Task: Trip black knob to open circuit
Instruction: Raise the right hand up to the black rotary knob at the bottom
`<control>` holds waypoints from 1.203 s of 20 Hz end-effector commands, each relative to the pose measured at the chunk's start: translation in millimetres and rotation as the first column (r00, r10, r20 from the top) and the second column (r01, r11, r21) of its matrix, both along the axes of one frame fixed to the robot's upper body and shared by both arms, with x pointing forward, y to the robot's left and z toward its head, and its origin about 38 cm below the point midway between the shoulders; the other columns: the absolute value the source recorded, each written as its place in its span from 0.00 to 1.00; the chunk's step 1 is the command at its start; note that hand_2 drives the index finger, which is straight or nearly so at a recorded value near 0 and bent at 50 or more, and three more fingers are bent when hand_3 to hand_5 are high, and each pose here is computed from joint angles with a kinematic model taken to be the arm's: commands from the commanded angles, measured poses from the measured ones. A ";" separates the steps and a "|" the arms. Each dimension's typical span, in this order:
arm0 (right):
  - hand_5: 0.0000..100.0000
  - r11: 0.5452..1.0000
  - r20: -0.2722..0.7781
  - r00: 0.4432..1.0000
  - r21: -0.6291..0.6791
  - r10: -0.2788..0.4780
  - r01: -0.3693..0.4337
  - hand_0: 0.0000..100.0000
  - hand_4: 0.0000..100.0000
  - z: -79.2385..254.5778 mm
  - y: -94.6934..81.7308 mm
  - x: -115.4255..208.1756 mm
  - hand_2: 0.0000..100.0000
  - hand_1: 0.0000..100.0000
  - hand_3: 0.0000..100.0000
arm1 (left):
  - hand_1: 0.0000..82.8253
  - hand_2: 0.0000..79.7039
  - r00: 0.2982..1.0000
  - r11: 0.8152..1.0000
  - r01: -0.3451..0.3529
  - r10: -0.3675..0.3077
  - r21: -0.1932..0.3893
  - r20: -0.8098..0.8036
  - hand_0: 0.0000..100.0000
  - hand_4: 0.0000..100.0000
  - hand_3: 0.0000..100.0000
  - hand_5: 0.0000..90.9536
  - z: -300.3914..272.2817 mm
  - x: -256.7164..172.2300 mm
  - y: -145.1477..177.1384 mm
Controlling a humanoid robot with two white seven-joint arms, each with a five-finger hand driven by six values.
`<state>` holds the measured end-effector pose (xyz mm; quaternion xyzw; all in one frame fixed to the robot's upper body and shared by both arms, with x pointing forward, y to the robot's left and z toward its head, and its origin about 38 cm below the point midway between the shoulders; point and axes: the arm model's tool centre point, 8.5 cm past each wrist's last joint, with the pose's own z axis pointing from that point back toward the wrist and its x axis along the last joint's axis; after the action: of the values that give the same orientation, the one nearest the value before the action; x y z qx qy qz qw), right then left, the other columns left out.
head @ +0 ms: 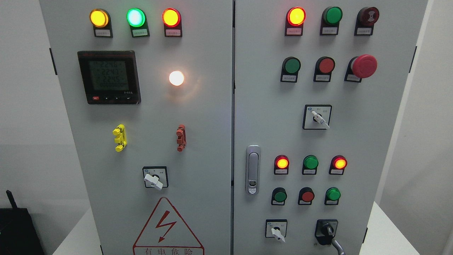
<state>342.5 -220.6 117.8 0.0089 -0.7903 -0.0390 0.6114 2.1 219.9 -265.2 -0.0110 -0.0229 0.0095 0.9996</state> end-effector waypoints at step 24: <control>0.98 1.000 0.029 0.999 0.002 0.018 -0.018 0.00 1.00 11.2 7.1 4.8 0.00 0.00 1.00 | 0.47 0.00 1.000 1.000 -0.005 0.005 0.000 0.005 0.12 0.00 0.00 0.00 0.0 1.6 0.1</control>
<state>344.1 -218.3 117.6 0.0105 -0.7884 -0.0392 0.6139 2.1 219.9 -265.2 -0.0110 -0.0229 0.0095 0.9996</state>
